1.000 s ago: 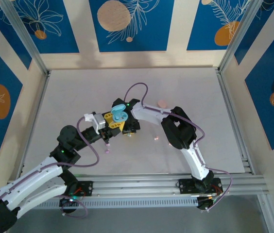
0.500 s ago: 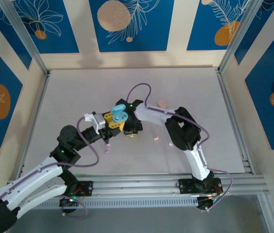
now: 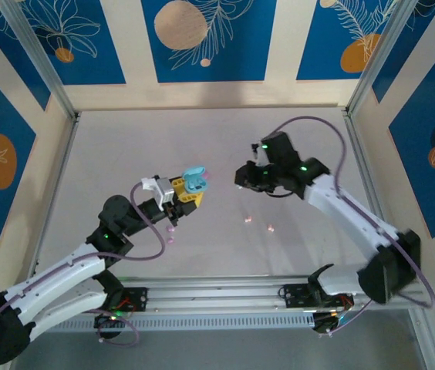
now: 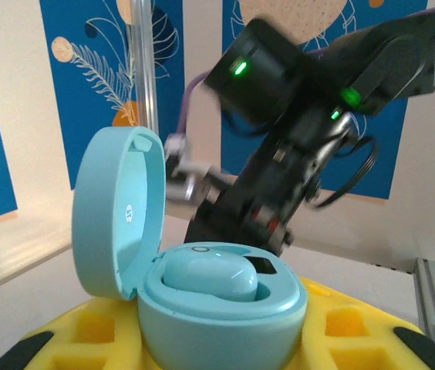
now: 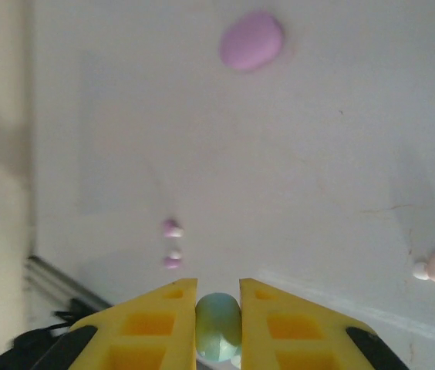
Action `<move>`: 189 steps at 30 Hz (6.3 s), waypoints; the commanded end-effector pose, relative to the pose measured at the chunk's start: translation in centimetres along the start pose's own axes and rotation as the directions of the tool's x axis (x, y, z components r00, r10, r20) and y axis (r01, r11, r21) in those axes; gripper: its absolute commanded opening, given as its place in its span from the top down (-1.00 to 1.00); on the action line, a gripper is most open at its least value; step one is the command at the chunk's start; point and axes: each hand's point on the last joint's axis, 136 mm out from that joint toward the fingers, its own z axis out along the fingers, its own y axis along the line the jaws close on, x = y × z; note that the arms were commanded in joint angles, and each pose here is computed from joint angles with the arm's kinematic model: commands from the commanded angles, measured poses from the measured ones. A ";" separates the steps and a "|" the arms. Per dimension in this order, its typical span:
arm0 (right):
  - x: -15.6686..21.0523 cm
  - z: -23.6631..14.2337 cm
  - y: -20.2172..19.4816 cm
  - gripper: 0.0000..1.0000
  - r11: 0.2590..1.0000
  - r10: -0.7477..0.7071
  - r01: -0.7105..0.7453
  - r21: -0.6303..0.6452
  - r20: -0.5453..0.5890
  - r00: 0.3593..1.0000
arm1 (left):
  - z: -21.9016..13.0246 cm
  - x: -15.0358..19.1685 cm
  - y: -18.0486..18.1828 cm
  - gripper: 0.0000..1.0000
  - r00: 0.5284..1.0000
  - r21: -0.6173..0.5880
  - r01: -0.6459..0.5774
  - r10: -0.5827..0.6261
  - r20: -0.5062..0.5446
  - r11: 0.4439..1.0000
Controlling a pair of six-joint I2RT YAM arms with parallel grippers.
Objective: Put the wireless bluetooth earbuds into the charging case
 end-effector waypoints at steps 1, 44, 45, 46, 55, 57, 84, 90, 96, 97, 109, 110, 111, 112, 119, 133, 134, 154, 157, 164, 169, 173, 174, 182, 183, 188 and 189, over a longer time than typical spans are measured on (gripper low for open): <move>0.2 -4.7 5.2 0.61 0.962 -0.054 0.061 -0.266 0.032 0.998 | 0.4 -1.4 -1.3 0.53 0.998 0.081 -0.006 0.000 0.066 0.997; 4.3 -5.0 13.1 0.60 0.846 -0.299 0.209 -0.490 -0.112 0.948 | 1.6 -1.5 -2.7 0.53 0.996 0.188 0.030 -0.046 0.080 0.982; 4.2 -4.9 13.0 0.59 0.849 -0.298 0.209 -0.486 -0.113 0.948 | 1.5 -1.6 -2.8 0.53 0.995 0.190 0.028 -0.045 0.084 0.981; 4.2 -4.8 12.9 0.59 0.853 -0.296 0.209 -0.479 -0.113 0.949 | 1.5 -1.7 -2.8 0.53 0.995 0.191 0.029 -0.046 0.086 0.981; 4.3 -4.7 12.5 0.53 0.864 -0.297 0.210 -0.458 -0.126 0.947 | 1.5 -2.1 -2.7 0.53 0.994 0.186 0.029 -0.048 0.100 0.982; 4.3 -4.7 12.5 0.51 0.866 -0.296 0.210 -0.454 -0.127 0.947 | 1.5 -2.2 -2.7 0.53 0.994 0.184 0.028 -0.047 0.103 0.982; 3.5 -6.1 12.1 0.31 0.885 -0.269 0.219 -0.411 -0.069 0.961 | 1.4 -1.9 -2.6 0.53 0.994 0.179 0.027 -0.044 0.095 0.984; 3.4 -7.1 12.3 0.27 0.878 -0.273 0.231 -0.418 -0.041 0.961 | 1.4 -2.0 -2.6 0.53 0.994 0.180 0.027 -0.044 0.096 0.983; 4.0 -6.6 12.8 0.38 0.869 -0.291 0.229 -0.440 -0.079 0.954 | 1.4 -2.0 -2.6 0.53 0.994 0.179 0.027 -0.045 0.098 0.983; 4.1 -6.5 12.9 0.41 0.867 -0.293 0.229 -0.442 -0.082 0.953 | 1.4 -2.0 -2.6 0.53 0.994 0.178 0.027 -0.045 0.098 0.984; 4.9 -5.8 13.2 0.53 0.869 -0.313 0.232 -0.438 -0.122 0.942 | 1.4 -2.1 -2.5 0.53 0.994 0.173 0.029 -0.047 0.099 0.985; 4.8 -5.8 13.0 0.52 0.875 -0.307 0.233 -0.425 -0.115 0.945 | 1.4 -2.1 -2.5 0.53 0.994 0.172 0.029 -0.047 0.097 0.985; 4.6 -5.9 12.9 0.50 0.878 -0.304 0.234 -0.417 -0.108 0.946 | 1.3 -2.1 -2.5 0.53 0.994 0.172 0.029 -0.047 0.099 0.985; 4.4 -6.0 12.8 0.48 0.880 -0.299 0.235 -0.412 -0.098 0.949 | 1.3 -2.1 -2.5 0.53 0.994 0.171 0.029 -0.046 0.098 0.985; 3.4 -8.5 12.9 0.34 0.861 -0.292 0.268 -0.433 0.011 0.956 | 1.1 -2.1 -2.5 0.53 0.995 0.165 0.022 -0.038 0.096 0.986; 0.4 -8.4 12.6 -0.08 0.898 -0.143 0.151 -0.413 0.050 0.988 | 1.6 -1.6 -4.1 0.53 0.998 0.264 0.033 -0.048 0.051 0.964; 0.4 -8.1 12.8 -0.08 0.897 -0.144 0.145 -0.418 0.035 0.989 | 1.7 -1.6 -4.2 0.53 0.998 0.265 0.034 -0.049 0.050 0.964; 5.4 -7.2 12.4 -0.10 0.831 -0.203 0.078 -0.551 -0.170 0.964 | 1.7 -2.5 -3.4 0.53 0.993 0.217 0.033 -0.056 0.099 0.976; 6.2 -7.2 13.0 -0.12 0.786 -0.196 0.017 -0.618 -0.223 0.955 | 1.7 -2.7 -3.5 0.53 0.993 0.224 0.031 -0.056 0.107 0.974; 7.2 -6.4 13.5 -0.07 0.738 -0.180 -0.093 -0.668 -0.327 0.928 | 1.9 -3.0 -3.8 0.52 0.991 0.245 0.040 -0.070 0.115 0.969; 7.3 -6.1 13.9 0.01 0.719 -0.191 -0.114 -0.686 -0.352 0.917 | 2.0 -2.9 -3.8 0.51 0.991 0.251 0.044 -0.074 0.112 0.967; 7.2 -5.7 13.7 0.12 0.728 -0.176 -0.120 -0.675 -0.353 0.919 | 2.0 -2.9 -3.9 0.51 0.991 0.254 0.045 -0.075 0.110 0.966; 7.1 -5.5 13.5 0.18 0.732 -0.169 -0.123 -0.670 -0.354 0.920 | 2.0 -2.9 -3.9 0.50 0.991 0.254 0.046 -0.076 0.108 0.966; 6.2 -5.3 12.5 0.68 0.751 -0.126 -0.113 -0.650 -0.308 0.943 | 2.1 -2.1 -3.6 0.34 0.994 0.235 0.051 -0.071 0.079 0.971; 6.1 -5.3 12.5 0.70 0.751 -0.123 -0.109 -0.651 -0.300 0.946 | 2.1 -1.9 -3.6 0.31 0.995 0.236 0.053 -0.071 0.070 0.970; 4.9 -5.5 12.0 0.74 0.756 -0.090 -0.089 -0.649 -0.237 0.967 | 2.2 -0.8 -2.8 -0.27 0.998 0.186 0.056 -0.063 0.031 0.981; 4.6 -5.4 11.8 0.74 0.761 -0.077 -0.086 -0.644 -0.221 0.972 | 2.3 -0.4 -2.6 -0.35 0.998 0.174 0.058 -0.062 0.015 0.983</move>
